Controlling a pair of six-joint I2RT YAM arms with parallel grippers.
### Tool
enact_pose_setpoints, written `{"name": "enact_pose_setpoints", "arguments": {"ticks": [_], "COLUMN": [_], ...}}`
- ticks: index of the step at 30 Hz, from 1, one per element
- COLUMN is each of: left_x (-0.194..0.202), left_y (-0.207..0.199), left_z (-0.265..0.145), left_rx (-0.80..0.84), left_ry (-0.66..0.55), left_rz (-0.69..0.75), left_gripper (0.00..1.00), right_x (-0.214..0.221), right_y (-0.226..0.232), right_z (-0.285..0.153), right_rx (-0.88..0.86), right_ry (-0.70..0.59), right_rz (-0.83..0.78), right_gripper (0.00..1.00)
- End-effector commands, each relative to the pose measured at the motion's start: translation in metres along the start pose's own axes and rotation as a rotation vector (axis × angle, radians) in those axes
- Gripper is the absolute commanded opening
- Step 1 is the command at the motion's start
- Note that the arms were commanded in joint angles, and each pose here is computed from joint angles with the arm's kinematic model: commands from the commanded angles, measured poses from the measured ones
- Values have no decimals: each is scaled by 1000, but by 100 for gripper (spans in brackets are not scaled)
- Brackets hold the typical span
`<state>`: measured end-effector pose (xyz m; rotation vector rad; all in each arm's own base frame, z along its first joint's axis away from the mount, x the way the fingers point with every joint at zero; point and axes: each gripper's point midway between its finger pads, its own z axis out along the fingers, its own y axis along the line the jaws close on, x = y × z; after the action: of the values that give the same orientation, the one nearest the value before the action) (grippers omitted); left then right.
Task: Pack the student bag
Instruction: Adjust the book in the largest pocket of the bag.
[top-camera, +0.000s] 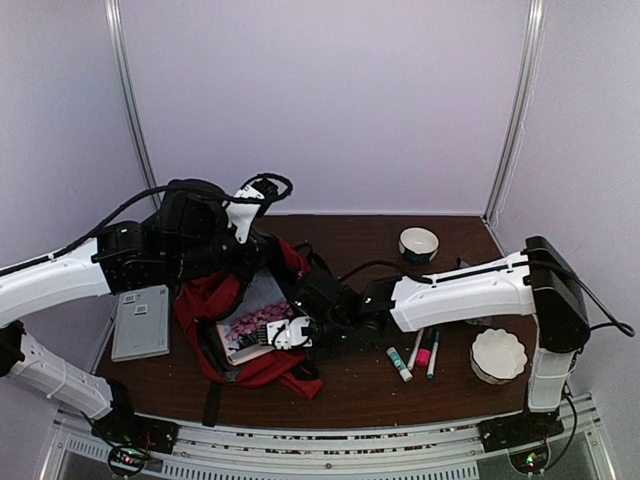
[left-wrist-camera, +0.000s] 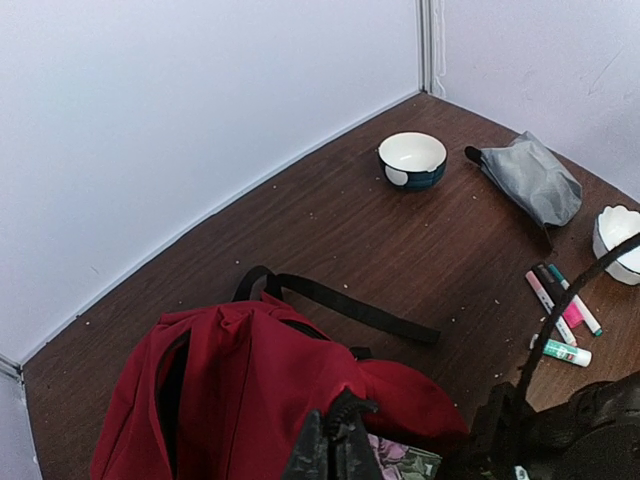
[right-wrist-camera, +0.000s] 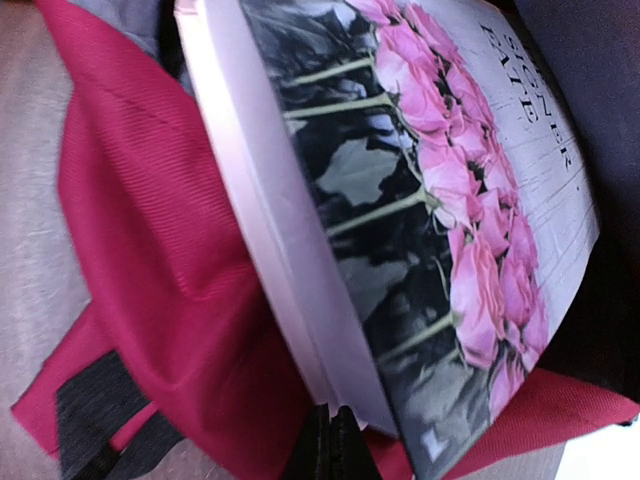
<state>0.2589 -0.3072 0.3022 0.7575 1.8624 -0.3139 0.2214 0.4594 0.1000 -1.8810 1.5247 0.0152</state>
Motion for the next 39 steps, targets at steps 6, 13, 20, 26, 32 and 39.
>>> {"name": "enact_pose_setpoints", "arguments": {"ticks": [6,13,20,26,32,39], "left_x": [-27,-26,-19,-14,-7,-2], "left_y": [-12,-21,-20,-15,-14,-17], "left_z": [-6,-1,2,3,6,12], "left_rx": [66,105,93,64,52,60], "left_ry": [-96,-75,-57,-33,-20,-7], "left_rz": [-54,-48,-53,-43,-41,-78], "left_gripper": [0,0,0,0,0,0], "right_x": [-25,-32,-17,3,37,41], "right_y": [-64,-81,-53,14,4,-85], "right_z": [17,34,25,-44,-88,-105], "right_rx": [283,352,240,-59,-151,37], "right_ry": [-17,7,1,-99,-109,-191], "right_rz": [68,58,46,5,206,408], "right_gripper": [0,0,3,21,28,73]}}
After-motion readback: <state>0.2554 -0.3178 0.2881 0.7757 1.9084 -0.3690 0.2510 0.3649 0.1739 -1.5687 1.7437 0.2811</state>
